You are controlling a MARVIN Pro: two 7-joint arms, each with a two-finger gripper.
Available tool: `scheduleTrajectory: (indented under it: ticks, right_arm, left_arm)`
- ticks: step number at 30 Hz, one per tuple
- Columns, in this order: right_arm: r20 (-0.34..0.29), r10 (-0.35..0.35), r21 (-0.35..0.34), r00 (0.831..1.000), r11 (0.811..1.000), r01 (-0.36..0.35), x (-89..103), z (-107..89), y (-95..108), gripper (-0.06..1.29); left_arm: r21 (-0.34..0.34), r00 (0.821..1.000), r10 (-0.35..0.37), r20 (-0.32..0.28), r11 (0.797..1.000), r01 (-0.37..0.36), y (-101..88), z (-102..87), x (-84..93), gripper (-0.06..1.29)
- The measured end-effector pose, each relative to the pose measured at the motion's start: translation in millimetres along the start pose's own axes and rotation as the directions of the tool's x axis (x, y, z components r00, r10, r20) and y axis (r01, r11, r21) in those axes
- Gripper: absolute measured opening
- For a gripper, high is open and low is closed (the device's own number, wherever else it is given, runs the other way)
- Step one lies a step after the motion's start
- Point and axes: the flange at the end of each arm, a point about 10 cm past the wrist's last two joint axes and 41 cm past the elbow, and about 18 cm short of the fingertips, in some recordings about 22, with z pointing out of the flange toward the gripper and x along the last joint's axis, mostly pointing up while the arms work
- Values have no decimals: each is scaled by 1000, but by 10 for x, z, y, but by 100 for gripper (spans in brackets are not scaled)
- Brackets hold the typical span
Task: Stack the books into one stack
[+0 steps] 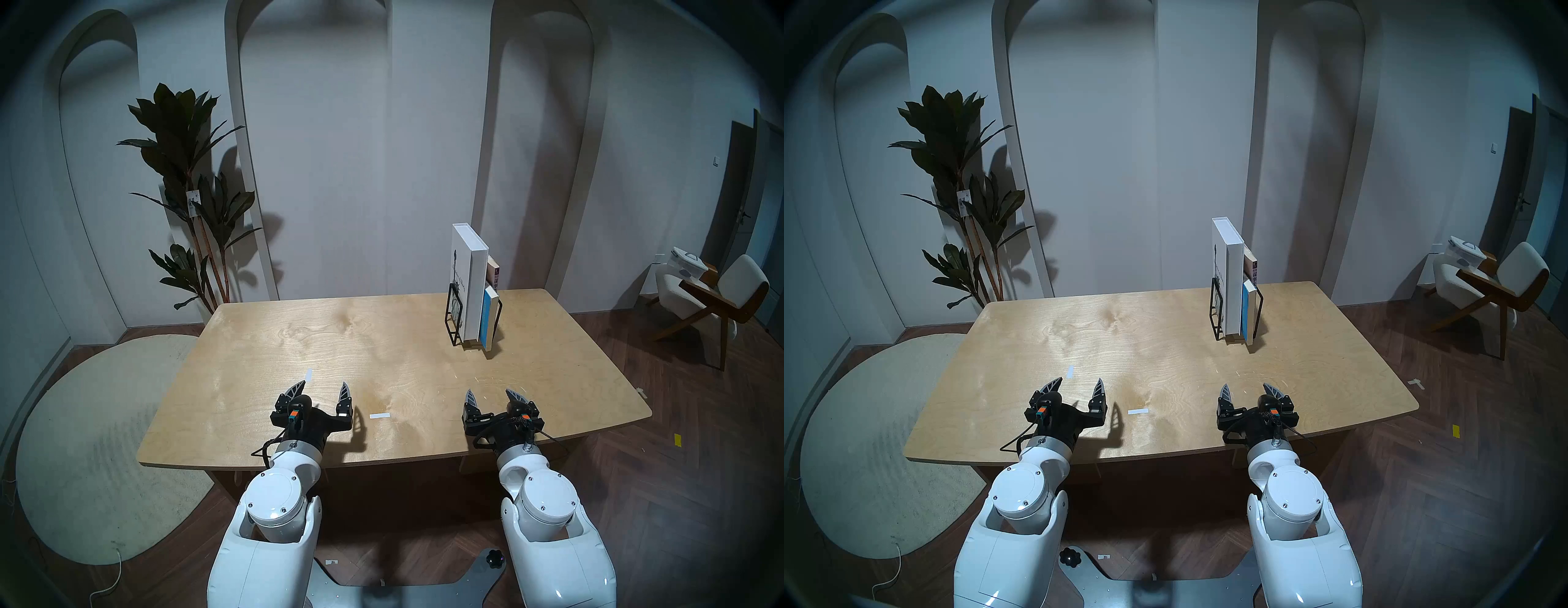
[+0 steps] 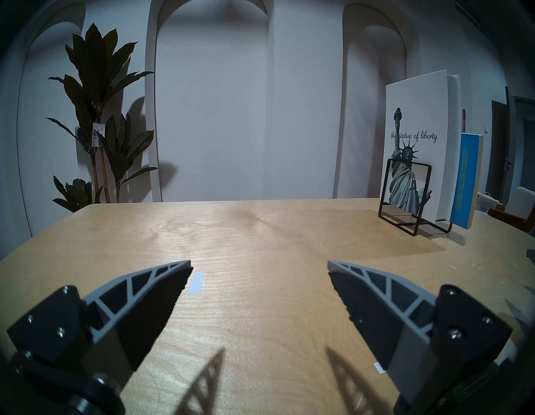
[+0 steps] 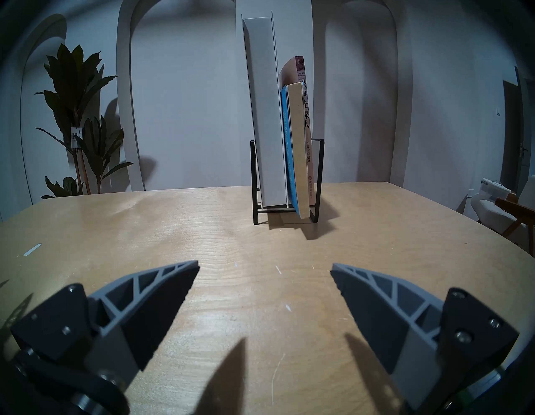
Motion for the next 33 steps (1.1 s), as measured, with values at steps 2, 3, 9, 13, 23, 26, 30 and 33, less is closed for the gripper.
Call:
scheduleTrajectory:
  ticks: [2,3,9,13,23,26,30,33]
  right_arm:
    - [0,0,0,1000,1000,0,0,1,1,122]
    - [2,-1,2,1000,1000,1,1,3,1,122]
    - [7,-66,-31,998,997,66,39,70,14,122]
    - [-9,-120,-74,993,990,119,82,130,20,122]
    - [-99,-177,-85,979,982,169,405,334,-136,122]
    - [-126,-203,-71,971,978,195,490,390,-214,122]
    - [-155,-255,-61,955,967,248,579,479,-291,122]
    - [-173,-285,-64,943,959,278,648,541,-311,122]
  left_arm:
    - [0,1000,0,0,1000,0,0,0,-1,124]
    - [0,1000,0,0,1000,0,0,0,-1,124]
    - [-1,1000,1,1,1000,-1,0,-1,-5,124]
    - [-1,1000,1,2,1000,-1,0,-1,-7,124]
    - [-1,1000,1,3,1000,-1,1,-1,-14,124]
    - [-2,1000,1,3,1000,-1,1,-1,-14,124]
    - [-2,1000,1,4,1000,-1,1,-1,-14,124]
    - [-2,1000,1,4,1000,-1,1,-1,-15,124]
